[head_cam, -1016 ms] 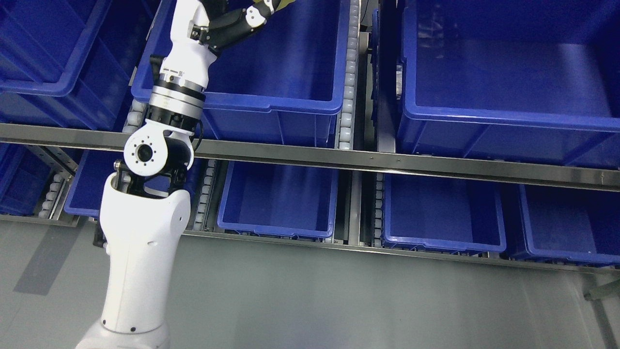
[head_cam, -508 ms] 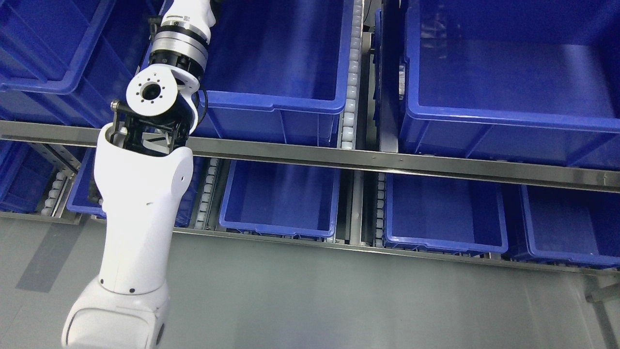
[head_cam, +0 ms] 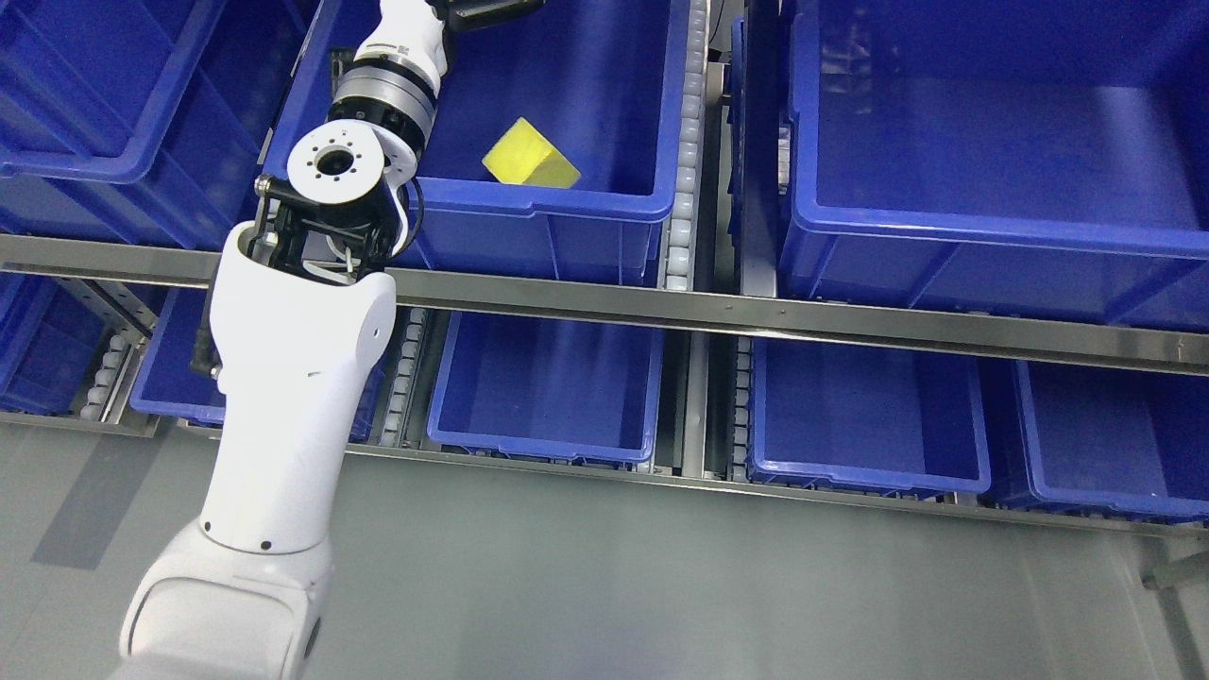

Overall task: Move yellow foam block to right shelf middle
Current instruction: 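Open the left hand to drop the cube into the bin, then withdraw the open left hand up from the bin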

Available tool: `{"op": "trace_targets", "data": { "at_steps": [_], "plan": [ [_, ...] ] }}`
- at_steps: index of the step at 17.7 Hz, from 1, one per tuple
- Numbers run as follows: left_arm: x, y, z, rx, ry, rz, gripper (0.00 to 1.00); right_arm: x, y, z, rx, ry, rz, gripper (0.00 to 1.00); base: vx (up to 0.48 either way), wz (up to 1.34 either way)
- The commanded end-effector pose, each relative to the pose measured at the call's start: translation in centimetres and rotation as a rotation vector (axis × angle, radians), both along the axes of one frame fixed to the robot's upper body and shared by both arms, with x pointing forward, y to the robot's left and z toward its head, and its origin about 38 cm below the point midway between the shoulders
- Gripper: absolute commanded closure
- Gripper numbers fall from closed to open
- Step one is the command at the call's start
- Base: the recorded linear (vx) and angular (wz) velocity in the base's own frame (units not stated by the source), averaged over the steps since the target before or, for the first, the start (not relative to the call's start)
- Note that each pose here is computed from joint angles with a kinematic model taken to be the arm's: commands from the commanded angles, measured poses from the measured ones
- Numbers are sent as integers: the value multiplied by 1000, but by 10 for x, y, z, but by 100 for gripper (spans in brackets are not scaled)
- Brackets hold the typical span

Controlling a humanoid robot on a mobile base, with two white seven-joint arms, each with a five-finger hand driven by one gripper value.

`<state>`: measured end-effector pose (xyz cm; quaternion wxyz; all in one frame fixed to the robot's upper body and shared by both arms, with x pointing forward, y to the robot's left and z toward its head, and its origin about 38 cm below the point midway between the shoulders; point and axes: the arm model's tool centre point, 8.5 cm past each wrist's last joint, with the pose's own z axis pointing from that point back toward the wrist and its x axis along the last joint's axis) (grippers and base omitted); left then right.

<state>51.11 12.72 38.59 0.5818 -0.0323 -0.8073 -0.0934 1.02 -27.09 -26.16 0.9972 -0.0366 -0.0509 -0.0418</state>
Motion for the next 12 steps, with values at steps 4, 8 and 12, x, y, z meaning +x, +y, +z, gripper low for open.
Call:
{"op": "trace_targets", "data": {
  "at_steps": [4,8,12],
  "plan": [
    [-48,-2,-60,-66,-330,-233,0,8,-12,1,-19,-20,2,0,0,0],
    [-76,27,-98,-125,-313,-170,0,8,-12,1,-19,-20,2,0,0,0],
    [-78,61,-107,-148,-288,-77,0,8,-12,1,-19,-20,0,0,0,0]
  ]
}}
